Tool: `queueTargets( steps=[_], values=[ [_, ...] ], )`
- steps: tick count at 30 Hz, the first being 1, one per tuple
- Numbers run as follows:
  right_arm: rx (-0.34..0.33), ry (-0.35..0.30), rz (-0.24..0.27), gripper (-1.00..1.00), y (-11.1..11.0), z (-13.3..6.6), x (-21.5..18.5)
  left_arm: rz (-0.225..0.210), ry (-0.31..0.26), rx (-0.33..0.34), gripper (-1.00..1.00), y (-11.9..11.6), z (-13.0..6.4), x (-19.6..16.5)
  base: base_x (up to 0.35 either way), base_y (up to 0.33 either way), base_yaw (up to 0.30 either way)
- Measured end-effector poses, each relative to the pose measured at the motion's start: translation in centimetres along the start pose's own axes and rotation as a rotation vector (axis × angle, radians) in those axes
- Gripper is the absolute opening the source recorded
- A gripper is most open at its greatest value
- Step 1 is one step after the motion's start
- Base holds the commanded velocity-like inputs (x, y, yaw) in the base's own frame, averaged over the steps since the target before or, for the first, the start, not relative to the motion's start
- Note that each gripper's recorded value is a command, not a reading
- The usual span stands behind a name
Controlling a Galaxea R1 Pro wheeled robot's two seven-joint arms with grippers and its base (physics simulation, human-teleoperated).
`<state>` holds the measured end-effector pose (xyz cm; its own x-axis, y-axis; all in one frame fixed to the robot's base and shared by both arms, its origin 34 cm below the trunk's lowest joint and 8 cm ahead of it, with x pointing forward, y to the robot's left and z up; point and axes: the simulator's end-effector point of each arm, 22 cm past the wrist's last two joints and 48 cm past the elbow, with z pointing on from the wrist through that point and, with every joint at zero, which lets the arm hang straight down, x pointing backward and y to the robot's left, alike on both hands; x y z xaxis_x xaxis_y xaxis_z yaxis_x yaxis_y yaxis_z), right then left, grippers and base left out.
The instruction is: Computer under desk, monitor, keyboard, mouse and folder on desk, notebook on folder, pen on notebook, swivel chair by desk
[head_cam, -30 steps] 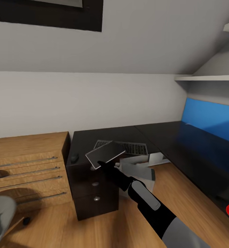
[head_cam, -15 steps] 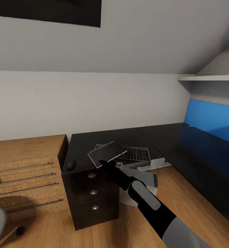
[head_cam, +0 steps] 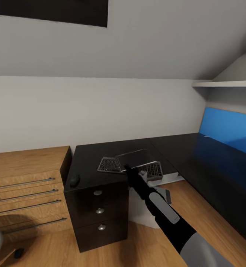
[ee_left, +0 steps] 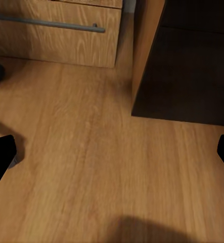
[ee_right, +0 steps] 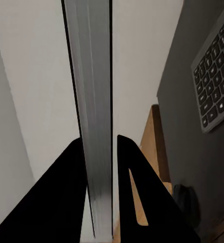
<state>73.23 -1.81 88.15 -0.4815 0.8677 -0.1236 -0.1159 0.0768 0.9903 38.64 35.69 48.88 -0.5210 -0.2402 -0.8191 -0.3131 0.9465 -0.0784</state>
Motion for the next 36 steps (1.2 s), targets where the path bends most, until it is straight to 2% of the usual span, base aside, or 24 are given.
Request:
queueTargets(
  steps=[3,11,20,32,35,36],
  values=[
    [0.0,-0.034,0.011,-1.0,0.1,0.0,-1.6,0.0,0.0,0.0,1.0,0.0,0.0,0.0,0.033,0.0,0.0],
    [0.071,-0.075,0.03,-1.0,-1.4,-0.2,-3.5,0.0,-0.001,0.001,1.0,-0.1,0.0,0.0,0.008,0.0,0.0],
    [0.088,-0.088,0.019,-1.0,-0.3,-0.4,-5.1,-0.001,-0.001,-0.005,1.0,0.0,-0.8,-1.6,0.0,0.0,0.0],
    [0.053,-0.104,0.006,-1.0,3.6,-0.4,-7.1,-0.002,-0.011,-0.011,1.0,0.0,-1.8,-4.0,0.0,0.0,0.0],
    [0.051,-0.105,0.004,-1.0,4.3,-0.3,-7.2,-0.014,-0.017,-0.028,1.0,0.6,-2.1,-4.7,0.0,0.0,0.059],
    [0.049,-0.108,0.003,-1.0,4.5,-0.3,-7.3,-0.05,-0.044,-0.099,1.0,3.5,-2.5,-5.9,0.0,0.0,0.194]
  ],
)
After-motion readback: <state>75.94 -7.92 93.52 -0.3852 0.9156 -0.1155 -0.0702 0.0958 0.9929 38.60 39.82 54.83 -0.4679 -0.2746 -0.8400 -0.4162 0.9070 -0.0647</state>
